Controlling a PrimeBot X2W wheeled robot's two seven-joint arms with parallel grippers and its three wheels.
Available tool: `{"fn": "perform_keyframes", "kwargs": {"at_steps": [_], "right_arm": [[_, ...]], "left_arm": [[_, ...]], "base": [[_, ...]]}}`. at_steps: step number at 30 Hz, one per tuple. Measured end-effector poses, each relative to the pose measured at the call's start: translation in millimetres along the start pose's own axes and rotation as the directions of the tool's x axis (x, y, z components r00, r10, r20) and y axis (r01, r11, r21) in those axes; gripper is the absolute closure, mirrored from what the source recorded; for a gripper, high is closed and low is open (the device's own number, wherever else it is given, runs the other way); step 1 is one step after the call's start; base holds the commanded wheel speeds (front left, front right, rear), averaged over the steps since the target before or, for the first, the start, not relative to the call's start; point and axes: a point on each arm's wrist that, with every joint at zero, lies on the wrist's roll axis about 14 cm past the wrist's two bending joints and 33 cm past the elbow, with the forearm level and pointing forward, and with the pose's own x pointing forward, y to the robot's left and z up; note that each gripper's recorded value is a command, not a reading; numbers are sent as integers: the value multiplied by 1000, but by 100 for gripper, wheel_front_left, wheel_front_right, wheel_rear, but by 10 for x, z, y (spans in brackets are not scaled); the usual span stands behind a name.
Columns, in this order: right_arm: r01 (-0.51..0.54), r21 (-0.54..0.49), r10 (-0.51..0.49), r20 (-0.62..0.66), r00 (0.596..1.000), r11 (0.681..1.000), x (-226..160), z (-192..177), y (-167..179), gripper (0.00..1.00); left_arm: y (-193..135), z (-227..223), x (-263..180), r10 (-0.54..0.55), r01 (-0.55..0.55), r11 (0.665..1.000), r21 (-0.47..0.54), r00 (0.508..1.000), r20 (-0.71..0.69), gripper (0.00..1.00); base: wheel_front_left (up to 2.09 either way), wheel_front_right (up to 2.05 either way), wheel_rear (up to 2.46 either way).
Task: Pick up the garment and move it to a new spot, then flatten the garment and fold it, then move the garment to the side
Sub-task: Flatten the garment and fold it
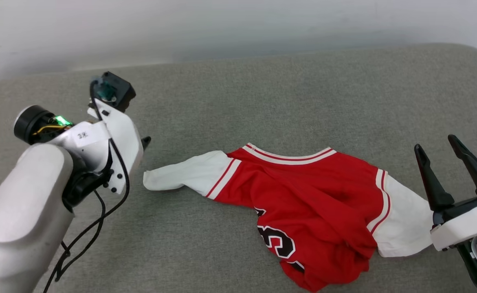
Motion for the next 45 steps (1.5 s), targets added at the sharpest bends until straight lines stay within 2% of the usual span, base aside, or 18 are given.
{"fn": "perform_keyframes", "kwargs": {"at_steps": [4,5,9,19,20,21,26,32,35,36,38,39,40,43,44,45], "right_arm": [[8,4,-8,-7,1000,1000,8,-26,7,0],[13,8,-13,-18,1000,1000,12,-59,4,0],[22,5,-22,-32,999,1000,26,-116,-22,0],[66,2,-65,-75,995,998,0,-294,-159,0],[69,0,-69,-78,995,998,-5,-301,-174,0],[72,-1,-72,-79,994,997,-7,-303,-185,0],[84,-7,-84,-61,995,996,-37,-235,-242,0],[88,-74,-90,-24,996,993,-36,21,-412,0],[62,-137,-72,-71,995,989,-7,119,-501,0],[5,-180,-35,-166,985,984,46,169,-529,0],[-45,-198,-11,-272,962,979,62,114,-531,0],[-103,-185,13,-432,902,977,-2,-86,-513,0],[-103,-185,13,-432,902,977,-2,-86,-513,0],[-171,-145,42,-633,773,975,-143,-341,-491,0],[-194,-123,43,-733,679,973,-233,-481,-518,0],[-203,-102,51,-774,631,974,-285,-568,-502,0]], "left_arm": [[-124,-125,157,-84,86,996,4,987,-140,0],[-173,-227,241,-112,118,993,12,970,-216,0],[-206,-461,402,-147,158,987,4,926,-349,0],[-364,-1138,689,-209,229,973,-38,791,-576,1],[-367,-1158,696,-210,232,972,-37,786,-582,67],[-369,-1173,701,-211,235,971,-36,785,-583,100],[-437,-1150,652,-229,252,967,-38,797,-559,100],[-373,-880,533,-217,234,972,-9,882,-418,100],[-304,-685,448,-201,216,976,12,924,-324,100],[-261,-527,359,-190,203,979,28,950,-246,100],[-260,-459,309,-189,202,979,40,959,-211,100],[-267,-408,267,-191,203,978,49,964,-183,100],[-267,-408,267,-191,203,978,49,964,-183,100],[-291,-366,233,-197,209,976,64,968,-158,100],[-307,-357,235,-204,216,974,64,967,-152,100],[-310,-354,239,-205,217,974,67,967,-150,100]], "base": [[0,0,0],[0,0,0],[0,0,0],[0,0,0],[0,0,0],[0,0,0],[0,0,0],[0,0,0],[0,0,0],[0,0,0],[0,0,0],[0,0,0],[0,0,0],[0,0,0],[0,0,0],[0,0,0]]}}
